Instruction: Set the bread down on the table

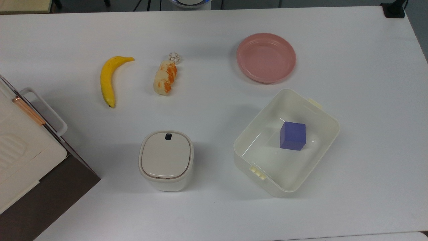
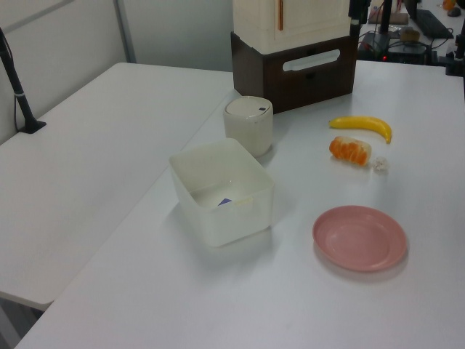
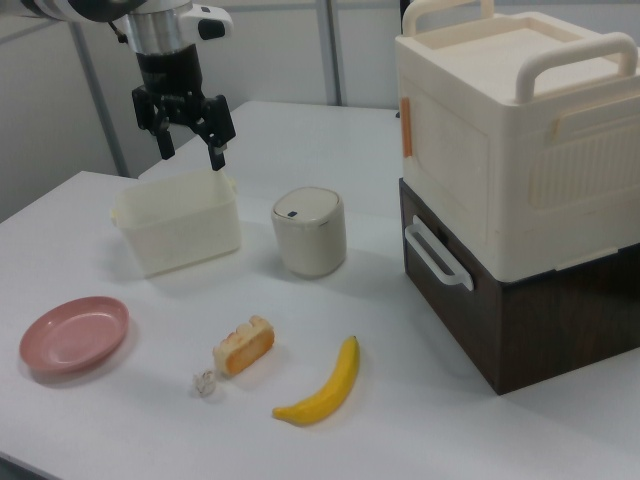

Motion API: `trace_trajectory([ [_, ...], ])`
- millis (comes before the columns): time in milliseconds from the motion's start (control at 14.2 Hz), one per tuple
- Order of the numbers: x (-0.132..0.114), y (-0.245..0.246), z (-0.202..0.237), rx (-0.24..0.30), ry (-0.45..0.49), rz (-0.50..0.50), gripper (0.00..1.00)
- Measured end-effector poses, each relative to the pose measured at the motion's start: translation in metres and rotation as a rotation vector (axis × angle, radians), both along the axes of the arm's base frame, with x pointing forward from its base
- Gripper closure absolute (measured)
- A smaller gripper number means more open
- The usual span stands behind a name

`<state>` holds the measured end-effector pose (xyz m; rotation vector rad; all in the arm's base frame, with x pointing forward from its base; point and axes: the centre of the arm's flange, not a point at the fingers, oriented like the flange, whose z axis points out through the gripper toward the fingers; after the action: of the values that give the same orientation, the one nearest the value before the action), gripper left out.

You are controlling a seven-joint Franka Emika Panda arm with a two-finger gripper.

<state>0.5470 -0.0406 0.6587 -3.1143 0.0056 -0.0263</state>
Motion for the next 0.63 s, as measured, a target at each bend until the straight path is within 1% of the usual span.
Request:
trace_trajectory([
  [141, 0.0006, 0.0016, 0.0005, 0.009, -0.005, -0.034, 0.00],
  [352, 0.0014, 0.0081, 0.0003, 0.009, -0.005, -0.036, 0.00],
  [633, 0.0067, 0.0007, 0.0027, 0.007, -0.047, -0.050, 0.00],
])
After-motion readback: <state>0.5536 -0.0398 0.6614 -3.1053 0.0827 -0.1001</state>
